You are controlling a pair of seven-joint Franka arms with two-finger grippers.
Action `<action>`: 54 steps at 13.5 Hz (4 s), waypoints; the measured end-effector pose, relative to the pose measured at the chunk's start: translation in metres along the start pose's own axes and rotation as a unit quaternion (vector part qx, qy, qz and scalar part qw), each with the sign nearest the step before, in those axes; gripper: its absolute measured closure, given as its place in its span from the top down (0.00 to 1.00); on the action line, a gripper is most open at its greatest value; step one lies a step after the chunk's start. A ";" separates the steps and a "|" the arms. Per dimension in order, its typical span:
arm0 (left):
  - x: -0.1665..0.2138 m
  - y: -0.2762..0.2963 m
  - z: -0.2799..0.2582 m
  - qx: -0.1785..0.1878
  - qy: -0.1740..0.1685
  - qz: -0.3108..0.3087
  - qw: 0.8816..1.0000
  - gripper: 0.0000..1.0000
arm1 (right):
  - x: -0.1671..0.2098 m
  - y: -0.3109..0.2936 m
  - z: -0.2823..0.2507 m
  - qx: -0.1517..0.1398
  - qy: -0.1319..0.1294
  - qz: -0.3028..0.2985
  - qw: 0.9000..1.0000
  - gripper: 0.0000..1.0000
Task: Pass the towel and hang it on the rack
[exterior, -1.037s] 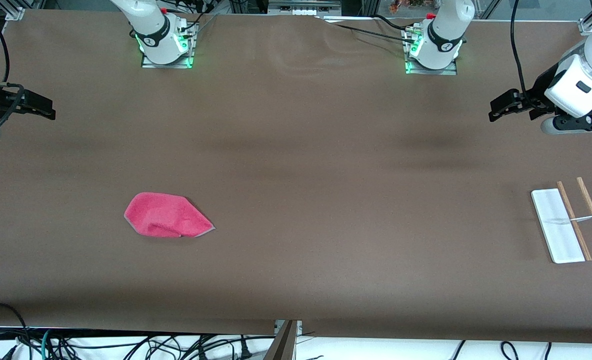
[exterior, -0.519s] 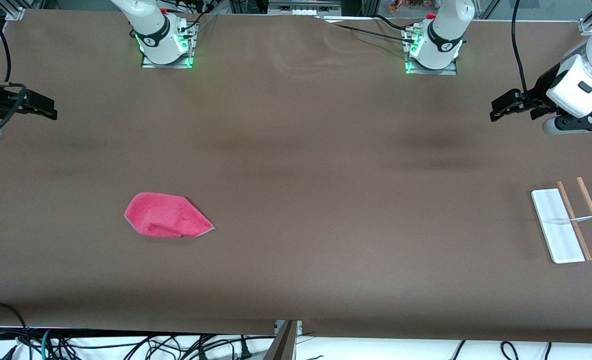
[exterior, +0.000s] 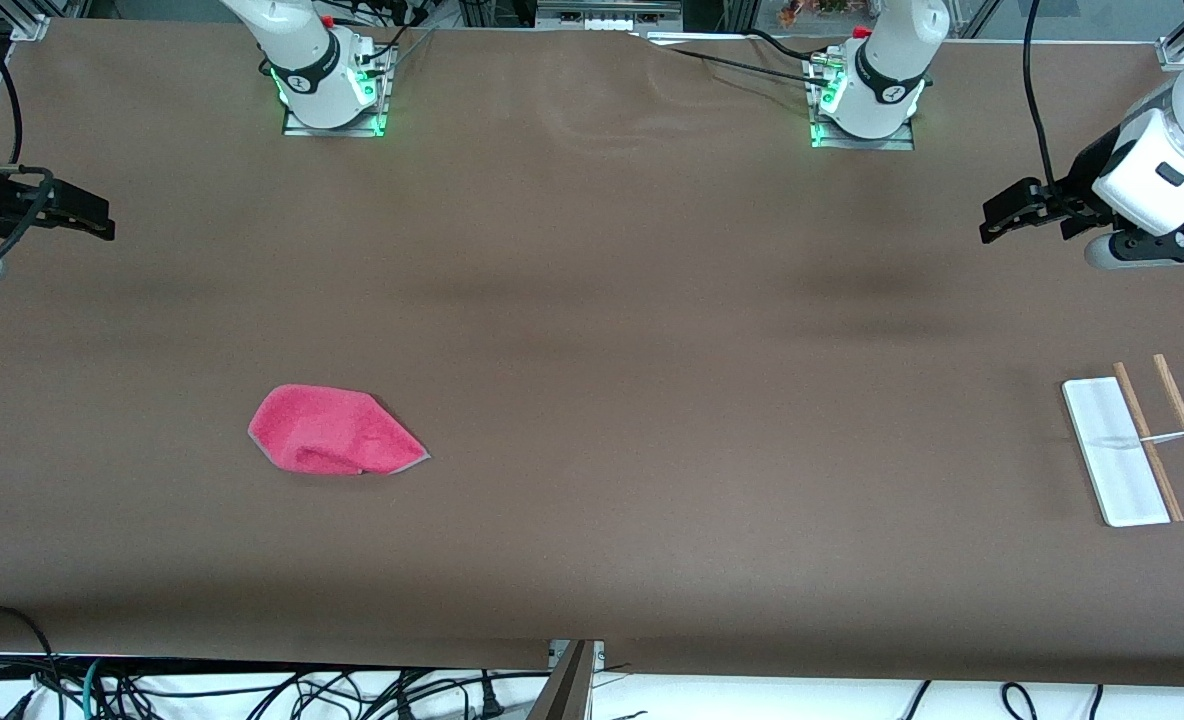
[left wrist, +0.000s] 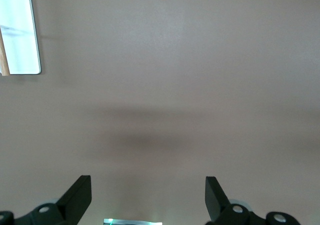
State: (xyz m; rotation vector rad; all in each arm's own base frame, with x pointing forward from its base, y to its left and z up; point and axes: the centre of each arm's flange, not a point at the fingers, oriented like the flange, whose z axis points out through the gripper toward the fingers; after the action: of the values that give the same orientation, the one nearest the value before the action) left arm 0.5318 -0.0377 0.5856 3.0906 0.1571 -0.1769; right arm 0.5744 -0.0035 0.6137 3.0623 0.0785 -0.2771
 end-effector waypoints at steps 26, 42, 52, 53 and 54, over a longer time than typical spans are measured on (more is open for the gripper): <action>0.000 0.001 0.000 0.000 -0.002 0.001 1.000 1.00 | 0.175 -0.219 0.269 0.036 0.038 -0.044 0.998 1.00; 0.000 0.001 0.000 0.000 -0.002 0.001 1.000 1.00 | 0.192 -0.263 0.391 0.038 0.086 -0.064 0.993 0.82; 0.000 0.001 0.000 0.000 -0.002 0.001 1.000 1.00 | 0.196 -0.261 0.381 0.030 0.101 -0.069 0.992 0.02; 0.000 0.001 0.000 0.000 -0.002 0.001 1.000 1.00 | 0.197 -0.262 0.369 0.032 0.110 -0.070 0.991 0.02; 0.000 0.001 0.000 0.000 -0.002 0.001 1.000 1.00 | 0.197 -0.264 0.350 0.034 0.122 -0.072 0.989 0.02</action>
State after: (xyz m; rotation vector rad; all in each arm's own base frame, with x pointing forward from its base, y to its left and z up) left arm 0.5319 -0.0384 0.5852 3.0908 0.1548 -0.1832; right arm 0.6911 0.2440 0.2184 3.1469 0.3087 0.0930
